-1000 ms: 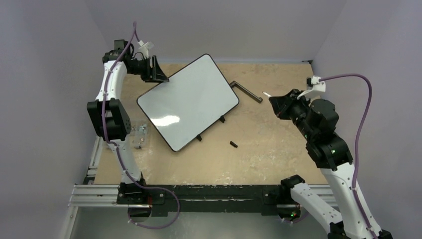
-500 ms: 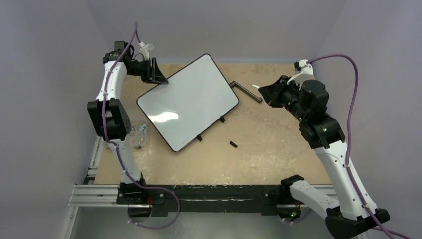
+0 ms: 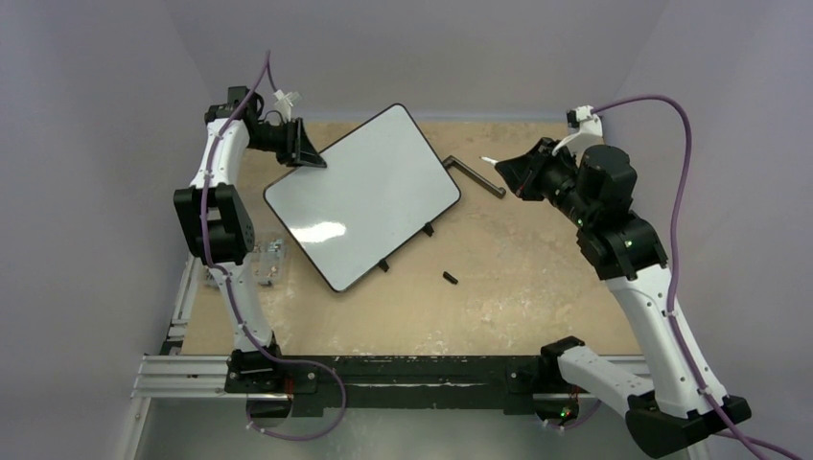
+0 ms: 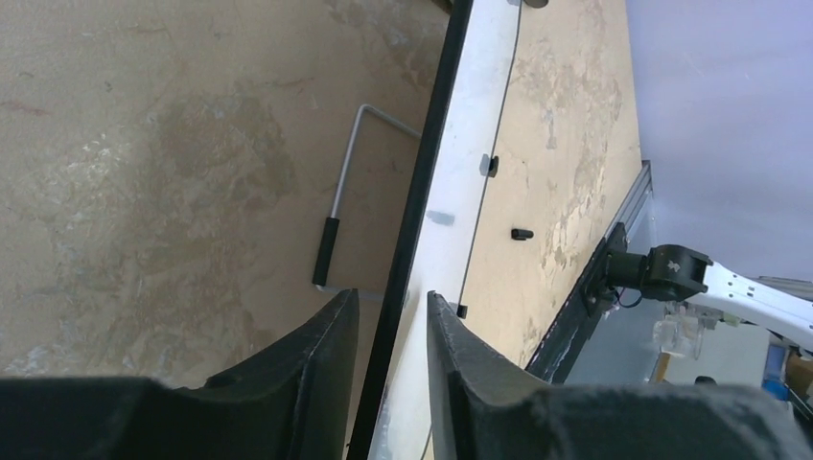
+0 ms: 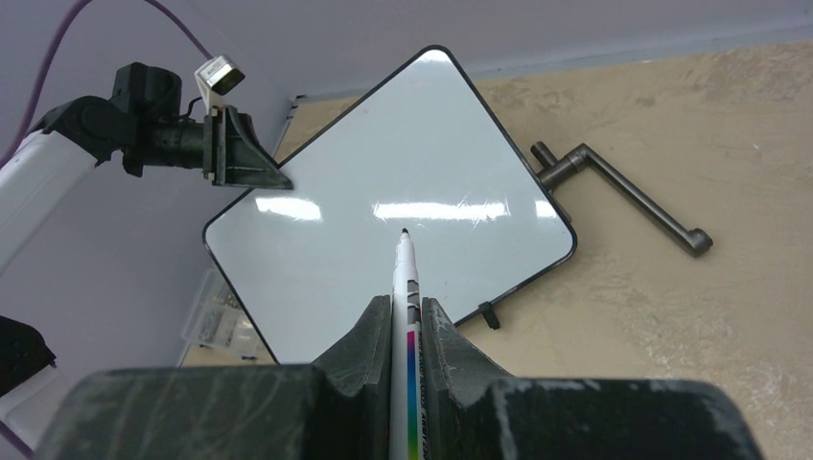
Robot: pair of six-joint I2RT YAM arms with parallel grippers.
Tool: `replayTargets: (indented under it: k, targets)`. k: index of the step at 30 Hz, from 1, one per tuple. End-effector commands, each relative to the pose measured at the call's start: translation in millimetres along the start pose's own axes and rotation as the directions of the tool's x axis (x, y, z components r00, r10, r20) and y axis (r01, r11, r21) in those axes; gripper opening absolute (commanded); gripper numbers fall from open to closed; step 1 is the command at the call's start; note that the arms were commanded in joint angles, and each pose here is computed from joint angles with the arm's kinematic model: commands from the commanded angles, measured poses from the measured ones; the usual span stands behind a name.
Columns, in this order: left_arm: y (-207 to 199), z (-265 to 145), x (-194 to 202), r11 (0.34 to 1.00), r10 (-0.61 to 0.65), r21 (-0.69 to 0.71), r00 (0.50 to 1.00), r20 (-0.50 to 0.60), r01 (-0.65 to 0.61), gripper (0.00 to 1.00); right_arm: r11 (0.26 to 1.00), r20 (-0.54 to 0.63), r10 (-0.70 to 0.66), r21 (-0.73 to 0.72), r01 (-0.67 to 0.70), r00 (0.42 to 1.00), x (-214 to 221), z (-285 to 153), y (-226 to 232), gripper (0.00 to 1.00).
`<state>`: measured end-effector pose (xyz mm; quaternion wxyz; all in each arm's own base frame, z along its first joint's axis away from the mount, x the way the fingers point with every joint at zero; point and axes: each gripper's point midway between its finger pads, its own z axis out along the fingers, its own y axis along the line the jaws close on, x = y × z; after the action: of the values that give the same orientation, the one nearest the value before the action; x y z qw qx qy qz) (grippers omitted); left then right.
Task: Write a sentence on the whiteboard
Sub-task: Hold the whiteboard on the whiteboard stand.
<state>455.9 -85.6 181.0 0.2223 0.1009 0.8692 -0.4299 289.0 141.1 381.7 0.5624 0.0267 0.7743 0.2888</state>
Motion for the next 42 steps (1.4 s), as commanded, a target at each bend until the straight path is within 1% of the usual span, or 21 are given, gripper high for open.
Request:
replayTargets:
  k: [1,4,5,6,12,17,23,35,39,42]
  targets:
    - [-20.0,-6.5,-12.5,0.996,0.061,0.064,0.997,0.04,-0.064,0.26,0.999,0.025,0.007,-0.048,-0.006,1.0,-9.4,2.0,10.8,0.0]
    - [-22.3,-5.5,-12.0,0.995,0.065,0.072,0.997,0.037,-0.068,0.12,0.998,0.009,0.01,-0.054,-0.01,1.0,-5.0,6.3,10.4,0.0]
    - [-24.4,-5.6,-12.1,0.994,0.071,0.08,0.997,0.038,-0.074,0.11,0.999,0.008,0.008,-0.053,-0.008,1.0,-4.6,7.3,10.0,0.0]
    - [-27.4,-5.9,-12.1,0.993,0.076,0.088,0.996,0.039,-0.08,0.09,0.999,0.004,0.005,-0.052,-0.005,1.0,-3.9,8.4,9.4,0.0]
    - [-37.9,-4.3,-8.4,0.984,0.122,0.126,0.992,0.038,-0.126,0.09,0.998,-0.014,-0.007,-0.067,0.007,1.0,3.7,17.1,8.3,0.0]
    - [-41.0,-4.4,-4.5,0.977,0.167,0.126,0.985,0.034,-0.17,0.0,0.995,-0.033,-0.011,-0.098,0.007,0.999,15.1,25.8,8.1,0.0]
    - [-52.3,-0.2,2.3,0.964,0.233,0.129,0.972,0.016,-0.233,0.0,0.995,-0.051,-0.017,-0.103,0.012,0.999,25.3,32.1,4.2,0.0]
    - [-84.9,41.3,27.6,0.937,0.334,0.147,0.937,-0.098,-0.318,0.0,0.99,-0.064,-0.029,-0.14,0.02,0.998,39.0,38.2,3.0,0.0]
    - [-85.9,47.1,29.5,0.938,0.332,0.145,0.937,-0.111,-0.316,0.0,0.982,-0.064,-0.057,-0.186,0.044,0.996,47.9,42.8,4.9,0.0]
    - [-86.7,47.5,29.8,0.938,0.332,0.14,0.937,-0.112,-0.316,0.0,0.967,-0.066,-0.076,-0.249,0.058,0.995,55.6,48.1,11.0,0.0]
